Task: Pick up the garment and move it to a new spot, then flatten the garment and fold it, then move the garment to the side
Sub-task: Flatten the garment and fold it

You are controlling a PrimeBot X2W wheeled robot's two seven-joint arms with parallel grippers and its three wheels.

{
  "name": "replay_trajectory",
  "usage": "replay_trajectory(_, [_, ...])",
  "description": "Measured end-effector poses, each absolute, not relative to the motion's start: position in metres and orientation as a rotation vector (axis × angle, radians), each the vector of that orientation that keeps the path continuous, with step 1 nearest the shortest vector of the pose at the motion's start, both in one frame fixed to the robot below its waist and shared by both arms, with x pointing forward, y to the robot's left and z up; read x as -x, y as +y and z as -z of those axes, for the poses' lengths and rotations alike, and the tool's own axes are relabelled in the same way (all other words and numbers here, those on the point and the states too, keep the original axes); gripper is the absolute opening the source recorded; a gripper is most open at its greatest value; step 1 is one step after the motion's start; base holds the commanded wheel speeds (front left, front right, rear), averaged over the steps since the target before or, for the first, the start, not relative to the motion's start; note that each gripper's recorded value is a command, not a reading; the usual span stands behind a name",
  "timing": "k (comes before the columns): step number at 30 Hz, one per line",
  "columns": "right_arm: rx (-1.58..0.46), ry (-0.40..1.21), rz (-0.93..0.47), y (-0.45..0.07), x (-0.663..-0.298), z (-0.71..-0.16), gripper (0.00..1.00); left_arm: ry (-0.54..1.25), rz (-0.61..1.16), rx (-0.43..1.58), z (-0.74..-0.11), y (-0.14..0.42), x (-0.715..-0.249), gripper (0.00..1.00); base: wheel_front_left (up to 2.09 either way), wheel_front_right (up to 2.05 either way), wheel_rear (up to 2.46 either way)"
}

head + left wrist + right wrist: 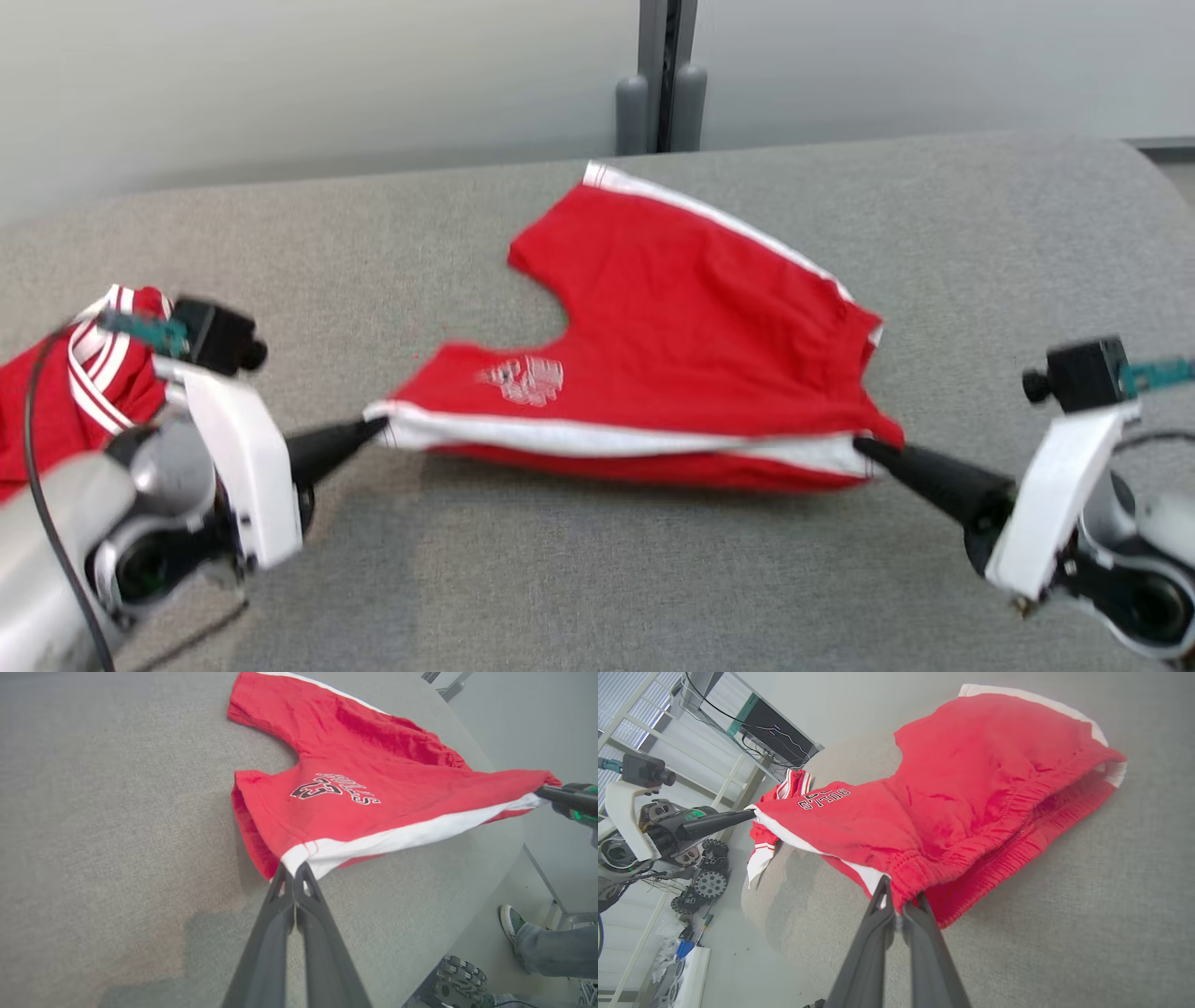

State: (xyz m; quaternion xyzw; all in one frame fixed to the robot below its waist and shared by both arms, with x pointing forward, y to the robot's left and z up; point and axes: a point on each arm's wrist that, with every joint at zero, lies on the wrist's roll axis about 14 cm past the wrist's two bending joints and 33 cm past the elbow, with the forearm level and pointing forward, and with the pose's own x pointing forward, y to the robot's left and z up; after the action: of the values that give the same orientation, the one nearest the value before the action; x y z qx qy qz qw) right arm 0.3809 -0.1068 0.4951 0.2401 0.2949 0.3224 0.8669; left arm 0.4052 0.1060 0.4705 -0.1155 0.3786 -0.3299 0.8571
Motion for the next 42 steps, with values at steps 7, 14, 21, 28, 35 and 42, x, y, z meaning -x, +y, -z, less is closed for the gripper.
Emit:
replay_trajectory(7, [-0.535, 0.582, -0.635, -0.120, -0.338, -0.482, 0.00, 0.808, 0.730, 0.320, -0.468, 0.092, -0.346, 0.00, 0.00, 0.00, 0.00])
replay_trajectory(14, [-0.604, 0.536, -0.573, -0.133, -0.317, -0.478, 0.00, 0.773, 0.695, 0.370, -0.476, 0.093, -0.316, 0.00, 0.00, 0.00, 0.00])
replay_trajectory(21, [-0.625, 0.535, -0.566, -0.133, -0.309, -0.477, 0.00, 0.771, 0.693, 0.386, -0.480, 0.091, -0.310, 0.00, 0.00, 0.00, 0.00])
replay_trajectory(28, [-0.614, 0.529, -0.569, -0.135, -0.311, -0.479, 0.00, 0.745, 0.703, 0.385, -0.486, 0.089, -0.319, 0.00, 0.00, 0.00, 0.00])
replay_trajectory(35, [-0.639, 0.495, -0.547, -0.137, -0.332, -0.485, 0.00, 0.680, 0.724, 0.365, -0.500, 0.082, -0.356, 0.00, 0.00, 0.00, 0.00])
replay_trajectory(42, [-0.664, 0.477, -0.512, -0.140, -0.347, -0.483, 0.00, 0.650, 0.763, 0.323, -0.505, 0.069, -0.399, 0.00, 0.00, 0.00, 0.00])
